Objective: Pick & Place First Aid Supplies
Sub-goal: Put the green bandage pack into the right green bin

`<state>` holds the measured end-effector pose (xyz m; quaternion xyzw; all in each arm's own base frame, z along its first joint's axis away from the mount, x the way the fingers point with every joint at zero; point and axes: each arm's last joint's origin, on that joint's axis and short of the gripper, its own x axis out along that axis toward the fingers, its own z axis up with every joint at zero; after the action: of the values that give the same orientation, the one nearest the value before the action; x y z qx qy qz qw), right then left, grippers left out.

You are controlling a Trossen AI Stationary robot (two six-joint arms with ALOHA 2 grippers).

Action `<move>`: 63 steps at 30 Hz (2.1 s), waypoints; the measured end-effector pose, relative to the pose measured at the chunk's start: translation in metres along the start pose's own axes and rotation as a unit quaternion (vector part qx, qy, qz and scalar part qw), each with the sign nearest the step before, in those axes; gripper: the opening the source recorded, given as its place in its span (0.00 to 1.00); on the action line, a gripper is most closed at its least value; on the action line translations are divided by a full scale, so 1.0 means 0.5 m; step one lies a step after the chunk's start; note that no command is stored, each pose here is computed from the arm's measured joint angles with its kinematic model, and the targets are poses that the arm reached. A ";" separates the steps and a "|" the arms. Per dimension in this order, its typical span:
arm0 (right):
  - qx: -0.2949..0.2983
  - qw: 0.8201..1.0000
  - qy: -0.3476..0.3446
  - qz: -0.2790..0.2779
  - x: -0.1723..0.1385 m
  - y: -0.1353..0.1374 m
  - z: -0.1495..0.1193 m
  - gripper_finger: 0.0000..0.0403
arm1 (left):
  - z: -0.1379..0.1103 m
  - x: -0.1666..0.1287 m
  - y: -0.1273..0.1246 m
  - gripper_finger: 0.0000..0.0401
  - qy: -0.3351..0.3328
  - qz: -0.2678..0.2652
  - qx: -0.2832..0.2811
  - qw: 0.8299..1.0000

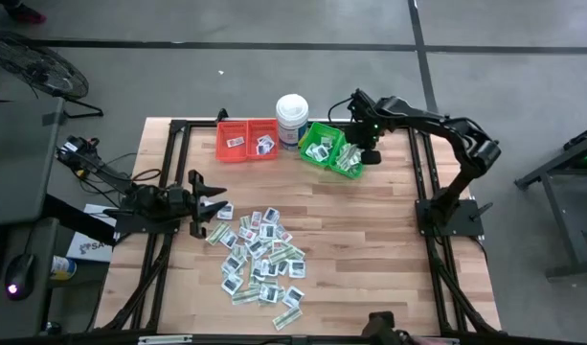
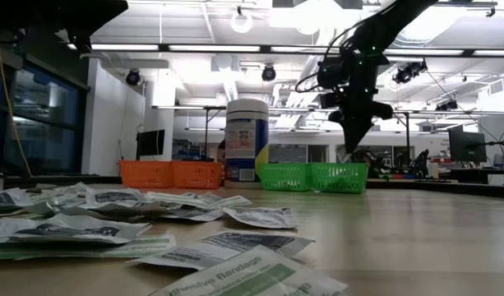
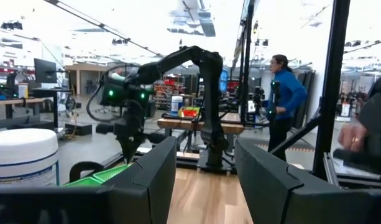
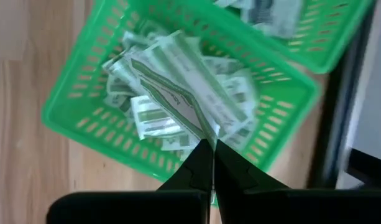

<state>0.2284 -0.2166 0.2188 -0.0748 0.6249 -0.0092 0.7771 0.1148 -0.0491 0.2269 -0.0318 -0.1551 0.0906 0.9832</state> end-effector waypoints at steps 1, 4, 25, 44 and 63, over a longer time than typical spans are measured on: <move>-0.006 1.000 0.000 0.006 0.007 0.003 -0.004 0.00 | 0.001 0.000 0.000 0.41 -0.002 -0.001 -0.002 1.000; -0.014 1.000 0.002 0.003 0.024 0.006 -0.012 0.00 | 0.001 0.000 0.000 0.41 -0.003 -0.001 -0.002 1.000; -0.008 1.000 0.005 -0.012 0.030 0.003 -0.018 0.28 | 0.002 0.000 0.000 0.41 -0.004 -0.001 -0.003 1.000; 0.113 0.991 -0.042 0.067 -0.042 0.027 0.050 0.46 | 0.002 0.000 -0.004 0.41 -0.009 -0.032 -0.004 0.999; 0.277 0.914 -0.105 0.277 -0.002 0.298 0.228 0.38 | -0.039 -0.004 -0.024 0.41 0.085 -0.159 -0.069 0.981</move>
<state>0.3270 -0.0573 0.2247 0.3185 0.5078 0.0415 0.7994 0.1209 -0.0620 0.2087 -0.0822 -0.0800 -0.0806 0.9901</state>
